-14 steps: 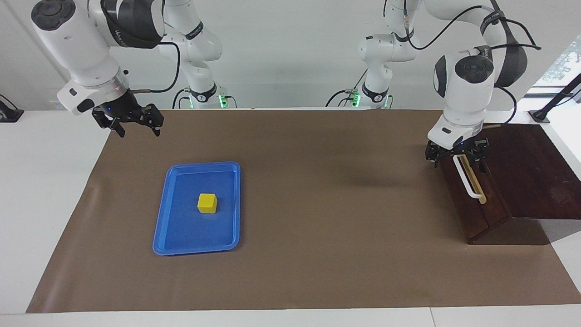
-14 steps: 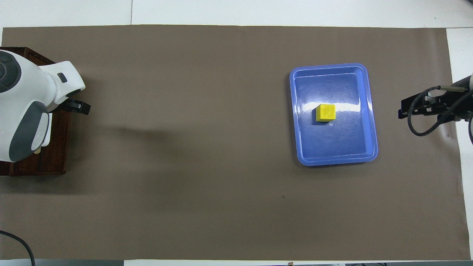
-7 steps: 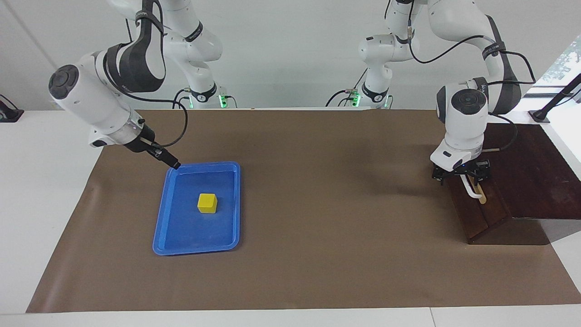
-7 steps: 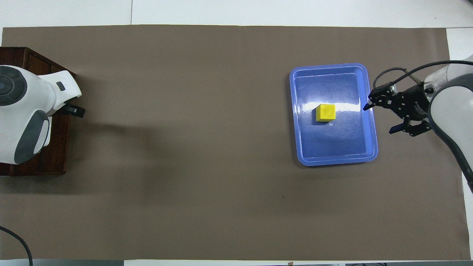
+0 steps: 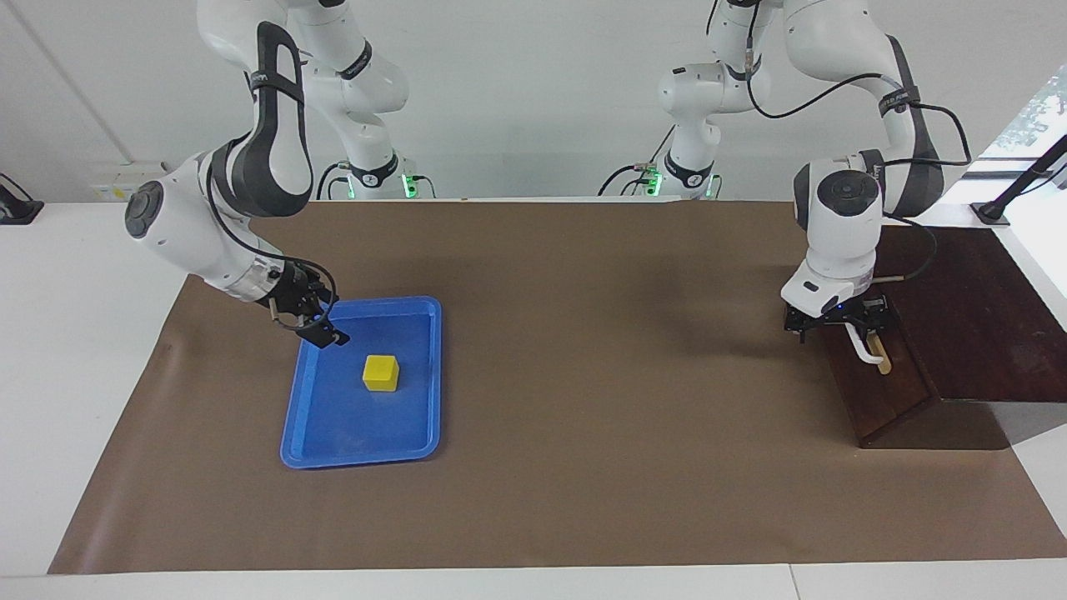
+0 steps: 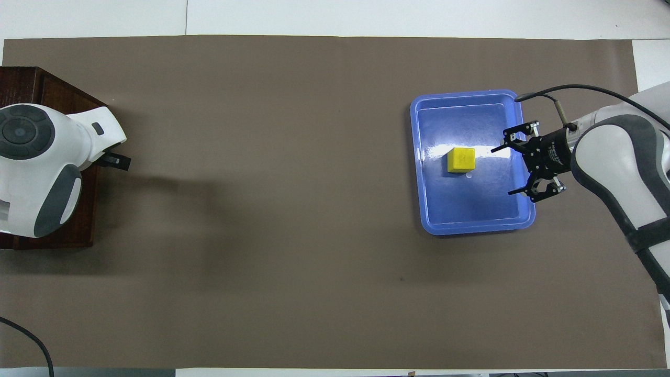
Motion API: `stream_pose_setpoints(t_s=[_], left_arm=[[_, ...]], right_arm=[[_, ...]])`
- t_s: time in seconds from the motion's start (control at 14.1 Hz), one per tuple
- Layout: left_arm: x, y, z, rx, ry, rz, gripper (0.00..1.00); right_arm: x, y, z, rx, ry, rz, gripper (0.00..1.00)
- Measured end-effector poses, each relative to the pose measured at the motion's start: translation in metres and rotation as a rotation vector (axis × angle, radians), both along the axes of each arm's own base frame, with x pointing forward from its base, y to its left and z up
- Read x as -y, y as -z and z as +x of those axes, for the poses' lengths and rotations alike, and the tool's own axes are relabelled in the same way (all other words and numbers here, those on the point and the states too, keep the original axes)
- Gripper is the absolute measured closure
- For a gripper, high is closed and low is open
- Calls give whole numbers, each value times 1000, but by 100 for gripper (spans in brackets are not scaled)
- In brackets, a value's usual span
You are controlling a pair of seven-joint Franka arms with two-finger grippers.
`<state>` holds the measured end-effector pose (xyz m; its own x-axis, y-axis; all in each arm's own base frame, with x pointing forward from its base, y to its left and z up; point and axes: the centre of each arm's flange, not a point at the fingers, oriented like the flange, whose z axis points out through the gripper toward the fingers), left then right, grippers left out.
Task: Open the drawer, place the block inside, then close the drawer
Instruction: 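Pull the drawer open with the left gripper while the right gripper reaches the tray, then lower the right gripper onto the yellow cube and close it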
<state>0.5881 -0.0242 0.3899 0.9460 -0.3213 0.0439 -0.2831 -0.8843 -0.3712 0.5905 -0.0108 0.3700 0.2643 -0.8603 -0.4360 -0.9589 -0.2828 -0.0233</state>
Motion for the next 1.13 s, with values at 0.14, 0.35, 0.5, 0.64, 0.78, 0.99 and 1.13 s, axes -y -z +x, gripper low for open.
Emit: stream_pose_setpoints(t_s=[0.14, 0.35, 0.5, 0.64, 0.78, 0.99, 1.13], left_arm=[[33, 5, -2, 21, -19, -11, 0], [84, 7, -8, 48, -25, -29, 0], [100, 7, -11, 58, -48, -51, 0], [110, 7, -13, 56, -58, -68, 0], [124, 7, -16, 54, -68, -91, 0], [128, 7, -17, 51, -80, -93, 0], [128, 3, -16, 41, -93, -87, 0]], right_arm=[[-2, 26, 8, -34, 87, 55, 0], [-4, 52, 18, -89, 164, 106, 0], [-4, 60, 21, -97, 170, 112, 0], [-1, 61, 27, -76, 173, 107, 0], [0, 67, 30, -62, 178, 106, 0], [-5, 82, 30, -76, 191, 129, 0], [-6, 84, 29, -80, 190, 131, 0]])
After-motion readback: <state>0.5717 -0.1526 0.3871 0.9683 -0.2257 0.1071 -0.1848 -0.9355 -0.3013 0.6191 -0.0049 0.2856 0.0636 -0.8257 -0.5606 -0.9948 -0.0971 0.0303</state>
